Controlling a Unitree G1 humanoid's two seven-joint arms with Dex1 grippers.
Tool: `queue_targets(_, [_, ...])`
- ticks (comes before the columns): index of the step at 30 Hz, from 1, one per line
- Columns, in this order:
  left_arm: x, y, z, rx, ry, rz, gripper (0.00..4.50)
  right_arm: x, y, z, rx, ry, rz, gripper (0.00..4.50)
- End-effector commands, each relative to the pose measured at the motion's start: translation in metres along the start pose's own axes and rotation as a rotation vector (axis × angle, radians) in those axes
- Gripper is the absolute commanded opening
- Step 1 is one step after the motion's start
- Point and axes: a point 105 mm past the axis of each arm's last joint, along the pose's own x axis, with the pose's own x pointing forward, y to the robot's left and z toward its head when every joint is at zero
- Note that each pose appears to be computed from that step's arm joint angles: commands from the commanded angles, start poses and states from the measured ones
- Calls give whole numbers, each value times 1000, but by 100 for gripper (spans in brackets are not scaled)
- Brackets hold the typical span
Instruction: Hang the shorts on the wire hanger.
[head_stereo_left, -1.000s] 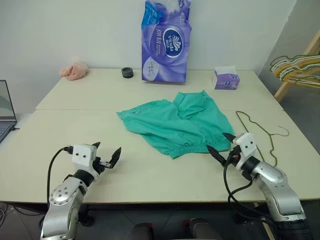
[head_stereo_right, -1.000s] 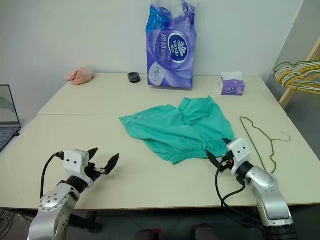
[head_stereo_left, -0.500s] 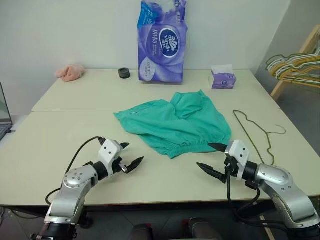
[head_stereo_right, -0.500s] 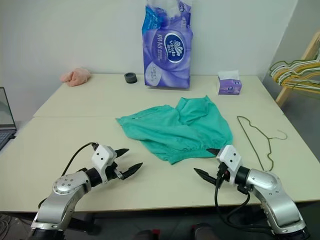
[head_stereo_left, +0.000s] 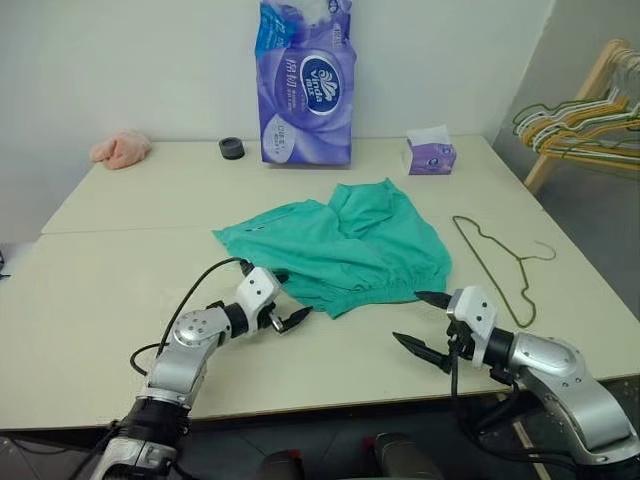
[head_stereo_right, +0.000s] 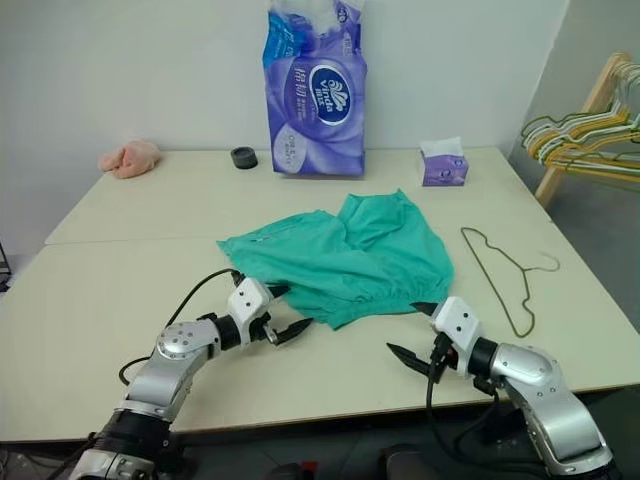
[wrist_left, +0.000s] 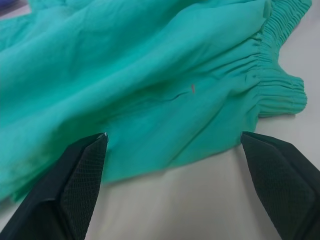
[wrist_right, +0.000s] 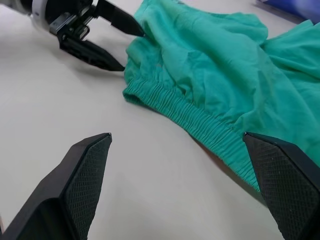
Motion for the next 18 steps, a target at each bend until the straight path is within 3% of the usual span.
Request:
queue_targets(1, [-3, 14, 10, 41, -31, 7, 448, 3, 9, 17, -120, -41, 35, 450])
queue_targets(6, [-33, 34, 2, 20, 10, 7, 448, 18, 14, 21, -170, -53, 60, 450])
queue_targets(14, [-83, 18, 3, -75, 76, -214, 448, 70, 27, 34, -203, -105, 171, 450])
queue_targets(18, [-107, 28, 4, -105, 93, -187, 448, 97, 48, 37, -195, -101, 274, 450])
